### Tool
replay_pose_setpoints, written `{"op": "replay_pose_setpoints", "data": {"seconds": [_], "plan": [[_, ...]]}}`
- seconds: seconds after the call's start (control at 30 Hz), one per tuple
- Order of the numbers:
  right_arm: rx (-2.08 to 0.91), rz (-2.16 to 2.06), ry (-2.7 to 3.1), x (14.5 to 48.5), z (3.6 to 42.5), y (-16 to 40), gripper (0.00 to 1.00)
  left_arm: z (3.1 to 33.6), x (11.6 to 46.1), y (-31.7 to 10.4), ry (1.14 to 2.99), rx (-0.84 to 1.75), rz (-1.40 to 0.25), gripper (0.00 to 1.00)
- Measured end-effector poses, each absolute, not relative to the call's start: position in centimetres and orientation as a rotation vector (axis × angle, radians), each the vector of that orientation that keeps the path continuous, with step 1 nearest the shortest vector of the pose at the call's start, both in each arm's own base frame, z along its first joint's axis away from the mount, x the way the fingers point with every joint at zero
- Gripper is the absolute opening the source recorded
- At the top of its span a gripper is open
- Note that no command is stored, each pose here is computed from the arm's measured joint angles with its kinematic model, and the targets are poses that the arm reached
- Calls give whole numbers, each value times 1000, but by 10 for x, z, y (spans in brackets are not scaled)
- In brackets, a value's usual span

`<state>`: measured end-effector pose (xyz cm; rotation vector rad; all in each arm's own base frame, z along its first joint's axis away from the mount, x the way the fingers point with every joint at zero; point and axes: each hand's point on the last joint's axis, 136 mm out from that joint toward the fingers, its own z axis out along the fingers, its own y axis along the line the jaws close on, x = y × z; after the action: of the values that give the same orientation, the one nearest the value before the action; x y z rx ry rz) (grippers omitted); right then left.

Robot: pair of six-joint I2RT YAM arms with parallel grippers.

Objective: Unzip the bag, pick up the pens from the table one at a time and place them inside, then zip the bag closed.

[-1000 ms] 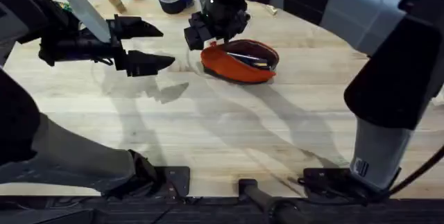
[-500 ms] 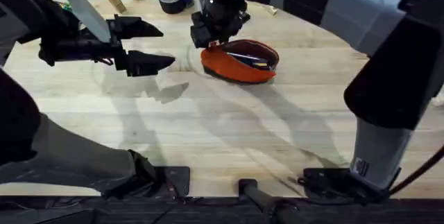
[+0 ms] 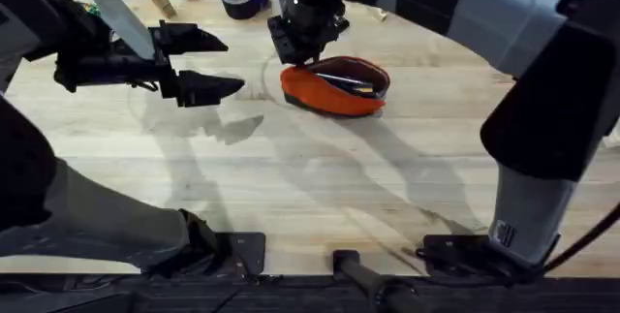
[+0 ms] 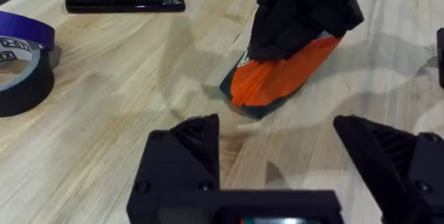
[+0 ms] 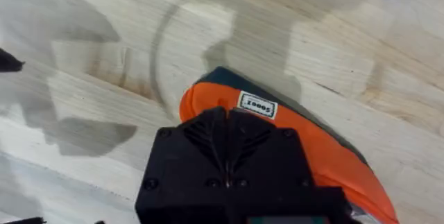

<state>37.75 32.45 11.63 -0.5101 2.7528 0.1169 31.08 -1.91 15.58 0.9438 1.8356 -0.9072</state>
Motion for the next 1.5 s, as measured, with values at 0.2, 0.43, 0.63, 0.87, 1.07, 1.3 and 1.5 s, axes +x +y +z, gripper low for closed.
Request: {"op": "replay_pose_setpoints", "data": {"seconds": [0.2, 0.43, 0.63, 0.87, 1.07, 1.3, 1.5], "plan": [[-504, 102, 2743, 380, 119, 323, 29, 156, 311, -19, 1836, 944, -907, 993], [-490, 65, 2695, 388, 151, 320, 29, 156, 311, -19, 1836, 944, -907, 992], [-485, 57, 2679, 389, 162, 318, 29, 156, 311, -19, 1836, 944, -907, 993], [-488, 45, 2689, 387, 161, 316, 29, 156, 311, -19, 1834, 946, -904, 993], [-509, -3, 2741, 376, 159, 305, 29, 156, 311, -19, 1834, 946, -904, 993], [-533, -16, 2747, 369, 180, 299, 29, 156, 311, -19, 1834, 946, -904, 994], [-566, -43, 2766, 361, 193, 290, 30, 156, 311, -19, 1834, 946, -904, 993]]}}
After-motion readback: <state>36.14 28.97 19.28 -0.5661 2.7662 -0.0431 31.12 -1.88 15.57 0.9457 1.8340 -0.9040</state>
